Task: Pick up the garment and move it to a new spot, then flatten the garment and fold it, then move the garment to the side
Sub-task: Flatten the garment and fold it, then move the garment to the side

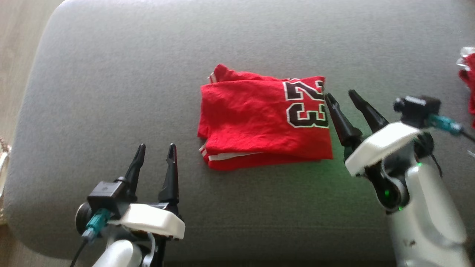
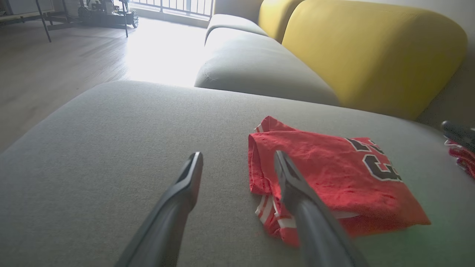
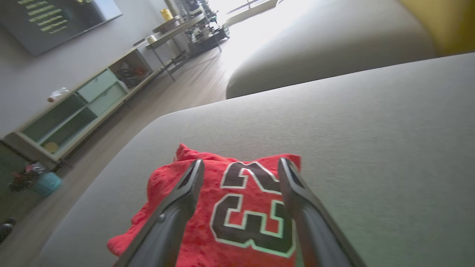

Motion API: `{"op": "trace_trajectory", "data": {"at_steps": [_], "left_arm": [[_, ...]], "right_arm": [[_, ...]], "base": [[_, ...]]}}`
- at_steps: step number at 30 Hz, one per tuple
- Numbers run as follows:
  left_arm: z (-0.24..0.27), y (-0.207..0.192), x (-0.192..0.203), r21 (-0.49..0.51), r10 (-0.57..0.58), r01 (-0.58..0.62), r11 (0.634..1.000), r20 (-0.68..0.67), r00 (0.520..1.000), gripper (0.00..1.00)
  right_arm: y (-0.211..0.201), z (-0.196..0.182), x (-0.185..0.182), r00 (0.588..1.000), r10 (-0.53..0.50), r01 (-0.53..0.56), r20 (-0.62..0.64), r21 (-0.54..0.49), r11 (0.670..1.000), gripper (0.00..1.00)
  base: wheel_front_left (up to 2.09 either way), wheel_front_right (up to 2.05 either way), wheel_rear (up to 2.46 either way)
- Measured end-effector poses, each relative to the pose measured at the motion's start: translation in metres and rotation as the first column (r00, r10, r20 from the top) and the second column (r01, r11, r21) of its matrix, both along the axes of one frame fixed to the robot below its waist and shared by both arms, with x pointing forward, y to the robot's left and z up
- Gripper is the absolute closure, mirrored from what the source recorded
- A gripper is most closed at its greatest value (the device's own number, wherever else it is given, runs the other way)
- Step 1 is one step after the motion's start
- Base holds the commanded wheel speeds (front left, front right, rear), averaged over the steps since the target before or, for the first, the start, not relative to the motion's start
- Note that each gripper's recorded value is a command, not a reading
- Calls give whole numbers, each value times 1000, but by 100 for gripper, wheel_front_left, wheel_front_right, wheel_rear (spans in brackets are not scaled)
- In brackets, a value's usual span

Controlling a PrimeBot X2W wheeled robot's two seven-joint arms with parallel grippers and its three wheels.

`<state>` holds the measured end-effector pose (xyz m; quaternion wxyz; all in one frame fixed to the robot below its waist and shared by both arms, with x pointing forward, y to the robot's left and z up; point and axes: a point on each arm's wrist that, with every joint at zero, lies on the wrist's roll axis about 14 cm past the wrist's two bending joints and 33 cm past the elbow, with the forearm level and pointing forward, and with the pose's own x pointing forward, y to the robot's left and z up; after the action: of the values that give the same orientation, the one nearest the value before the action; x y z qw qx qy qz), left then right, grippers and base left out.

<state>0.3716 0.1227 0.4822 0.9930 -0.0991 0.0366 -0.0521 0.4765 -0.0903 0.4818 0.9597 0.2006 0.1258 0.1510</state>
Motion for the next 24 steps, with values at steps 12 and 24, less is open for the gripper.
{"op": "trace_trajectory", "data": {"at_steps": [12,24], "left_arm": [[7,21,-27,-41,121,-121,992,12,993,0],[24,23,-58,55,88,-95,994,120,989,0]], "right_arm": [[-59,11,-74,959,-193,211,207,-65,975,0],[-77,19,-110,925,-251,283,285,-77,956,0]], "base": [[0,0,0],[0,0,0]]}}
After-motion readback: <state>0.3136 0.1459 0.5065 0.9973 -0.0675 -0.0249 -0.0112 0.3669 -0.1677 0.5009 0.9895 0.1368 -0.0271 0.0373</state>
